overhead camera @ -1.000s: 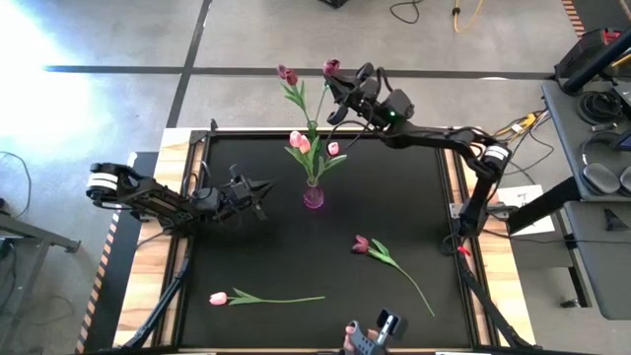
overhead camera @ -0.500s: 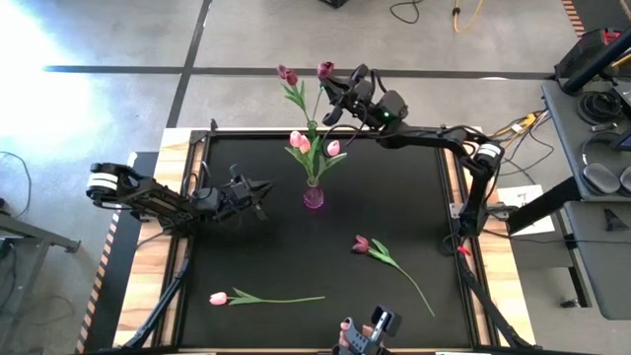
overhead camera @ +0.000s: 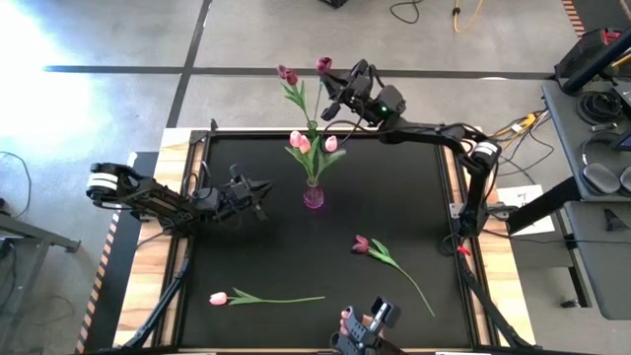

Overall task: Sort flowers into vase by color
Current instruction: Put the red flower into the green vase, then put the purple flower into the purple vase

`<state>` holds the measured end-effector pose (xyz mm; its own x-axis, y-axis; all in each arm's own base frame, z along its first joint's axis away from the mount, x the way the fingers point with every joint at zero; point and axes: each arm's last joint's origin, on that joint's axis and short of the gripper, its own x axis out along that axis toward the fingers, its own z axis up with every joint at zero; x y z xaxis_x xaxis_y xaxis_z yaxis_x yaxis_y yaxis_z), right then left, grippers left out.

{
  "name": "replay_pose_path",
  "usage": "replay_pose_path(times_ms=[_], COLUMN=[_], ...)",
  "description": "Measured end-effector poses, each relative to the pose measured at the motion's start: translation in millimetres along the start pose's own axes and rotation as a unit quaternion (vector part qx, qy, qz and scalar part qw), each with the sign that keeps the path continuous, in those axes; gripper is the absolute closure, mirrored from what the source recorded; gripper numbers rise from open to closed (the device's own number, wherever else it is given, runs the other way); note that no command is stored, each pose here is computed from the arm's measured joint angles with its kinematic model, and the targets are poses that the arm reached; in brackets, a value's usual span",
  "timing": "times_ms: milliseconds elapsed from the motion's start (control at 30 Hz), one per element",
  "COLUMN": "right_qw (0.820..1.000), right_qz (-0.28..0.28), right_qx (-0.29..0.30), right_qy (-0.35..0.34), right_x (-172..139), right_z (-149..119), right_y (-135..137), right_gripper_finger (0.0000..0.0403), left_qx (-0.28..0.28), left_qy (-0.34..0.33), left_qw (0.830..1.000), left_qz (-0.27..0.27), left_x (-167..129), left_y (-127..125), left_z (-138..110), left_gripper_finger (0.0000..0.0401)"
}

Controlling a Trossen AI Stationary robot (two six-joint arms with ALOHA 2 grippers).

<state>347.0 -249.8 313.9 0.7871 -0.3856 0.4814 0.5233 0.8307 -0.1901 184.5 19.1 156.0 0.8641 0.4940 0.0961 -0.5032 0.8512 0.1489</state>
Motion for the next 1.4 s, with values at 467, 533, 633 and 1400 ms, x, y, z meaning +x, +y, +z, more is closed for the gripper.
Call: replay_pose_path(times_ms=[467,533,633,1400], right_qw=[0.997,0.996,0.995,0.964], right_qz=[-0.001,0.001,0.001,0.023], right_qx=[0.028,0.03,0.031,0.046], right_qy=[0.068,0.083,0.091,0.259], right_x=[-3,-4,-4,8], right_z=[-30,-33,-34,-41], right_y=[-4,-4,-3,-5], right_gripper_finger=[0.039,0.039,0.0389,0.0261], left_qx=[0.0,0.0,0.0,0.001], left_qy=[0.001,0.001,0.001,0.001], left_qw=[1.0,1.0,1.0,1.0], left_qz=[0.0,0.0,0.0,0.0], left_x=[0,0,0,0], left_y=[0,0,0,0], left_z=[0,0,0,0], left_gripper_finger=[0.04,0.04,0.04,0.04])
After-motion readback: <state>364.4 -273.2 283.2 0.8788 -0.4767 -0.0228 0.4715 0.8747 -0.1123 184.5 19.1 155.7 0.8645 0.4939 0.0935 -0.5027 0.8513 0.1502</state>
